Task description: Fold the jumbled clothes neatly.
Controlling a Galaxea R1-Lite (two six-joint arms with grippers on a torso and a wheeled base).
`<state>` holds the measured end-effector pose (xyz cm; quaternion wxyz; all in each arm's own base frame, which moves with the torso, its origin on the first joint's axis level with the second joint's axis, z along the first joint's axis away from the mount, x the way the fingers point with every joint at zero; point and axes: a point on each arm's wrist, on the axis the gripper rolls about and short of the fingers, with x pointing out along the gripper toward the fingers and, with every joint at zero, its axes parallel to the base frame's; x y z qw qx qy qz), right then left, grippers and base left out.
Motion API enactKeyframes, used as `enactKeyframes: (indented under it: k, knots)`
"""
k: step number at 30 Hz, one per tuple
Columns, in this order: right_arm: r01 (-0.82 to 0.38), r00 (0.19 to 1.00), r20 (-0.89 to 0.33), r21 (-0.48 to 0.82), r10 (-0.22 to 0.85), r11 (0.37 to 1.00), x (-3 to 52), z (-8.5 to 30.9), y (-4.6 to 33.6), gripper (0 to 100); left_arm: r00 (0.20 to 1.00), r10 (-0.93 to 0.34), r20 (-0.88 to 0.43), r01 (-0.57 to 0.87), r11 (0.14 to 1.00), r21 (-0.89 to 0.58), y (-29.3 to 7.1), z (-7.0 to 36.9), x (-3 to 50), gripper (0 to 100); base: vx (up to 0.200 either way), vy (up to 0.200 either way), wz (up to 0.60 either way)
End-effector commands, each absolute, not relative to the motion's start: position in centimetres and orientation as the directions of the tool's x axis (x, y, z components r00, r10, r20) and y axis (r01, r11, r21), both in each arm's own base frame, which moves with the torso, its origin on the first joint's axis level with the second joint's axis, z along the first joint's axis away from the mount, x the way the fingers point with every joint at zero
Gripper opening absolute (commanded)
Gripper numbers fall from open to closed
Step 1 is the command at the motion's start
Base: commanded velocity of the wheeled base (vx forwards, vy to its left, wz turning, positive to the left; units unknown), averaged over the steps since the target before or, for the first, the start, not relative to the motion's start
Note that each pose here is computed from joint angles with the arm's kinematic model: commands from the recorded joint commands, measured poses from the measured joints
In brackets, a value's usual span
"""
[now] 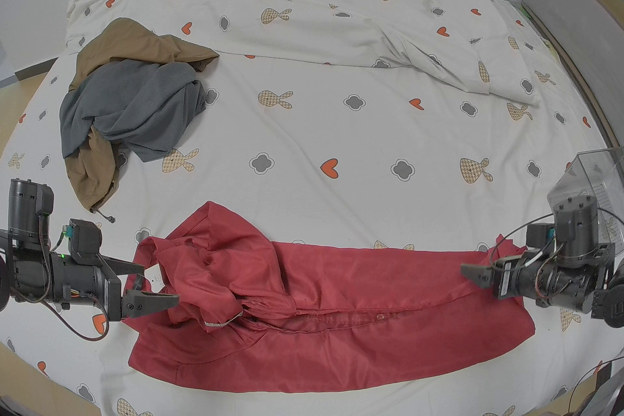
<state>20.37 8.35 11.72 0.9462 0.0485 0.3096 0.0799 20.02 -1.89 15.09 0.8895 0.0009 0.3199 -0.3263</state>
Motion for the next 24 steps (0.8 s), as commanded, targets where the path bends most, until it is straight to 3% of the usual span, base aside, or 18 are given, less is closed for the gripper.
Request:
enactKeyframes:
  k: [1,5,12,18,24]
  knots:
    - [-0.028,0.87,-0.437,0.421,0.23,0.907,20.2,17.3,5.9,100,0.599,-0.581,-0.552,0.587,0.787,-0.191,-1.9,15.3,20.0,100,0.0,0.0,0.0]
    - [-0.053,0.82,-0.458,0.537,0.344,0.842,19.2,18.0,4.4,100,0.605,-0.582,-0.544,0.59,0.786,-0.185,-1.9,15.4,20.0,100,0.0,0.0,0.0]
    - [0.098,0.816,-0.518,0.563,0.258,0.821,21.5,16.4,1.0,100,0.623,-0.581,-0.524,0.591,0.788,-0.17,-1.8,16.0,19.6,100,0.0,0.0,0.0]
    - [0.104,0.805,-0.522,0.592,0.282,0.799,21.7,16.0,-0.2,100,0.643,-0.583,-0.496,0.599,0.787,-0.149,-1.8,17.0,19.7,100,0.0,0.0,0.0]
    - [0.19,0.693,-0.654,0.571,0.303,0.799,25.6,11.7,-0.1,100,0.67,-0.594,-0.445,0.609,0.783,-0.127,-2.0,18.9,20.8,100,0.0,0.0,0.0]
